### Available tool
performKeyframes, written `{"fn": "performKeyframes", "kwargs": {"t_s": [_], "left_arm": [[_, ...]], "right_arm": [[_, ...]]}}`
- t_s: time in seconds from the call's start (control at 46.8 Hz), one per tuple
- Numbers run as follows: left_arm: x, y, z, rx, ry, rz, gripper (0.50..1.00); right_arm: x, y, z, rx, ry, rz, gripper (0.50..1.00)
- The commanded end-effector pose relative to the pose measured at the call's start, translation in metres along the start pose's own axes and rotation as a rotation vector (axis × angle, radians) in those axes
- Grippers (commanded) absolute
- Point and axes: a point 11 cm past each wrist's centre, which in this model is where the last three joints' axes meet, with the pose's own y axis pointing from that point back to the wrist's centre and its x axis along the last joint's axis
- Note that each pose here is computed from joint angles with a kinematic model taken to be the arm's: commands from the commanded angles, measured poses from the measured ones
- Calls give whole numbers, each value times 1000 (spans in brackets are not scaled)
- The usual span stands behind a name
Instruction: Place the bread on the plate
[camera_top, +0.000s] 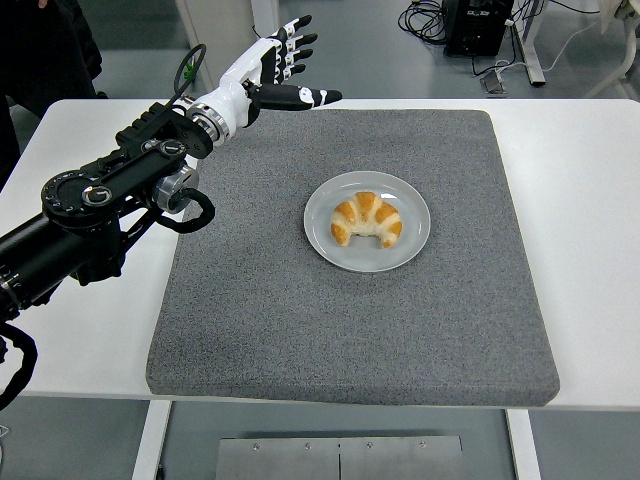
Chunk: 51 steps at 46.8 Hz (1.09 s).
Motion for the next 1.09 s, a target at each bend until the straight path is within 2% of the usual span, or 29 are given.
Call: {"fn": "performKeyframes", "kwargs": {"t_s": [0.0,0.214,0.47,0.748,0.855,1.068], "left_arm": [[7,0,-3,0,34,25,969],[36,3,-15,20,123,124,969],[71,9,-26,-22,234,261,968],[88,19,-43,-53,384,372,968],[86,20,-46,-62,421,383,968],[85,21,-62,-46,500,405,968]], "right_arm": [[0,0,-1,1,0,0,1000],[0,0,0,-1,1,1,1000],[0,0,0,-1,0,0,1000],[-2,-2,-6,11,-8,-5,1000],[-3,0,-1,2,-5,-8,1000],[-1,0,-1,1,-1,-3,1000]]}}
